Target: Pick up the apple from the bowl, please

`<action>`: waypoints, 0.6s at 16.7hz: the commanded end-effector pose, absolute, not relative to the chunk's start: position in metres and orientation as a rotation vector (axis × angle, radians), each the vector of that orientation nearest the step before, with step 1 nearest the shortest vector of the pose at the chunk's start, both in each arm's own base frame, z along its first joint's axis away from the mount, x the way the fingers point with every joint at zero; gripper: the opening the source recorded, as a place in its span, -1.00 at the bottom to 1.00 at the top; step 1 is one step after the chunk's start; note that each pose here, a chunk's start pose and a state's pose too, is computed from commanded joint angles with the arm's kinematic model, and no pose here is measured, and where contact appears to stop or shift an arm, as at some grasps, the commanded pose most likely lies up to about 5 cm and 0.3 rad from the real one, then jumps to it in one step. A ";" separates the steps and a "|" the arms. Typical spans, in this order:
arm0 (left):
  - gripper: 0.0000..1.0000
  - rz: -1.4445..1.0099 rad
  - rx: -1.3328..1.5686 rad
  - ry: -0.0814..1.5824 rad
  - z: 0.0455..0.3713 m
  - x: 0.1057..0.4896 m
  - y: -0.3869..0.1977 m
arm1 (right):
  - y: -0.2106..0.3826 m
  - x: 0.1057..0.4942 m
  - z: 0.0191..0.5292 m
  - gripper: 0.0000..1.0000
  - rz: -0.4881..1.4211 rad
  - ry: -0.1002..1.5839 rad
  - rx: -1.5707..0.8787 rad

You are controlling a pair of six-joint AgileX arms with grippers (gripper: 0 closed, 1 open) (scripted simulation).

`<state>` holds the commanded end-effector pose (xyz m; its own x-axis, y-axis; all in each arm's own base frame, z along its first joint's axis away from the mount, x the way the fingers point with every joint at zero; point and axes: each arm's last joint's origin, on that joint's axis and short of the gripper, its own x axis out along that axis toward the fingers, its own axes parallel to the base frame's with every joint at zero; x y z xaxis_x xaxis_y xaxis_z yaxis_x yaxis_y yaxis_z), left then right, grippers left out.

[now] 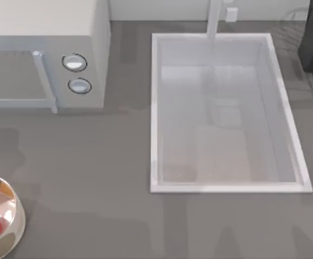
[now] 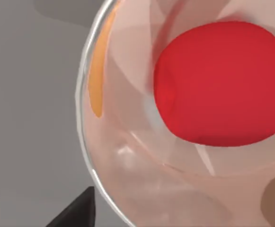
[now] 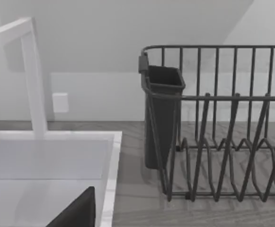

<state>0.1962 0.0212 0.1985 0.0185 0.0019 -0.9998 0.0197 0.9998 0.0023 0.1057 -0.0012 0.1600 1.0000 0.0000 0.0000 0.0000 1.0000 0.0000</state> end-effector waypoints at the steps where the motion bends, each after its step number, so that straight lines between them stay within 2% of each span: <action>1: 1.00 -0.015 0.016 1.567 0.199 0.198 0.022 | -0.001 0.106 0.160 1.00 0.000 0.000 0.000; 7: 1.00 -0.018 0.019 1.569 0.198 0.198 0.021 | -0.001 0.106 0.160 1.00 0.000 0.000 0.000; 10: 1.00 -0.019 0.018 1.575 0.182 0.200 0.021 | -0.001 0.106 0.160 1.00 0.000 0.000 0.000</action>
<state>0.2002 0.0212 0.1816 -0.0048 -0.0005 -1.0000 0.0232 0.9997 -0.0006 0.1057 -0.0012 0.1600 1.0000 0.0000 0.0000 0.0000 1.0000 0.0000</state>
